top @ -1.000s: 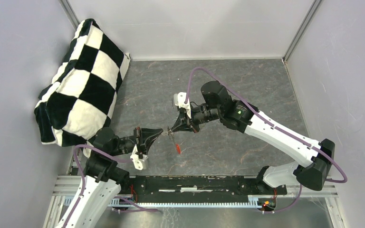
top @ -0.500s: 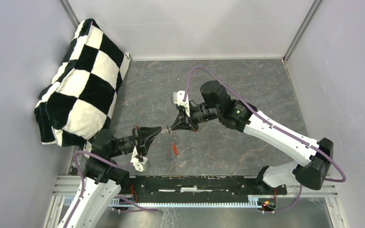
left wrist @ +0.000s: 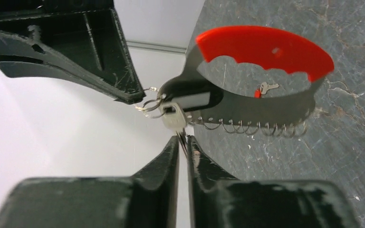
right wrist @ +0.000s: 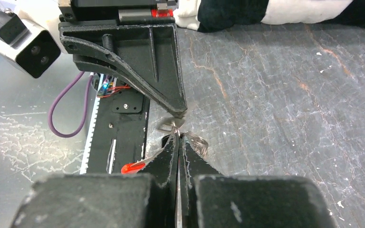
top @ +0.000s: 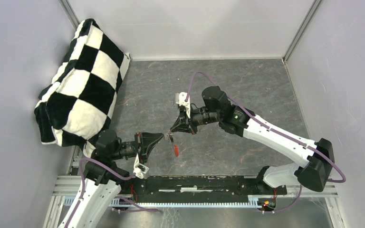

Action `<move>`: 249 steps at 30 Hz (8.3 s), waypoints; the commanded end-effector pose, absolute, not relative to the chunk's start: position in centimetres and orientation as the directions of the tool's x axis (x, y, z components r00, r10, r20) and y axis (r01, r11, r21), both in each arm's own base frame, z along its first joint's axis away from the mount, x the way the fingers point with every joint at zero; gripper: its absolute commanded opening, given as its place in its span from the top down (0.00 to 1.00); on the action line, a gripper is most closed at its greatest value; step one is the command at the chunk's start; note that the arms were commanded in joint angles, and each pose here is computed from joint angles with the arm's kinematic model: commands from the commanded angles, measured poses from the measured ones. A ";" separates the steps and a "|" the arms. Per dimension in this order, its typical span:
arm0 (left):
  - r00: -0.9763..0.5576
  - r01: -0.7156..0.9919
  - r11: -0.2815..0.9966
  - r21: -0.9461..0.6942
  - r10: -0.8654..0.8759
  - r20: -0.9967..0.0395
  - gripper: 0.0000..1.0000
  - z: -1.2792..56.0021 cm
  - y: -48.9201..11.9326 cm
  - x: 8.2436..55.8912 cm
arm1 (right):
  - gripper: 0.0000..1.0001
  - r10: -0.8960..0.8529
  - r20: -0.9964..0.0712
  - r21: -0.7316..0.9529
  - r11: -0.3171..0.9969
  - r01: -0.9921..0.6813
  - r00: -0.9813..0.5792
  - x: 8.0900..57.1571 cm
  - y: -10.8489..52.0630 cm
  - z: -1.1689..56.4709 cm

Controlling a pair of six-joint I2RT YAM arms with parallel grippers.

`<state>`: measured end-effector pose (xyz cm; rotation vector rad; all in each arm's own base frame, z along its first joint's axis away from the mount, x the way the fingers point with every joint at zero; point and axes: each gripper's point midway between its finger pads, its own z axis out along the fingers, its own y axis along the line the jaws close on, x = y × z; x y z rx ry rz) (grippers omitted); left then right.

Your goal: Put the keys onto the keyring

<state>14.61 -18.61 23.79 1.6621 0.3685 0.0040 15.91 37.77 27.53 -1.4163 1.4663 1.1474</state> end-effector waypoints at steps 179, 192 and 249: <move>0.620 0.784 -0.135 0.606 0.213 -0.755 0.66 27.3 -21.1 15.5 | 0.99 -0.266 -0.962 -0.017 -0.141 -0.990 0.055 14.7 38.0 29.1; 0.560 0.827 -0.160 0.538 0.157 -0.814 0.78 27.1 -21.5 14.1 | 1.00 -0.259 -0.965 -0.013 -0.146 -0.989 0.051 14.8 38.5 29.3; 0.502 0.864 -0.048 0.501 0.148 -0.852 0.98 28.1 -21.8 15.2 | 1.00 -0.246 -0.968 -0.009 -0.140 -0.990 0.044 14.9 38.6 29.7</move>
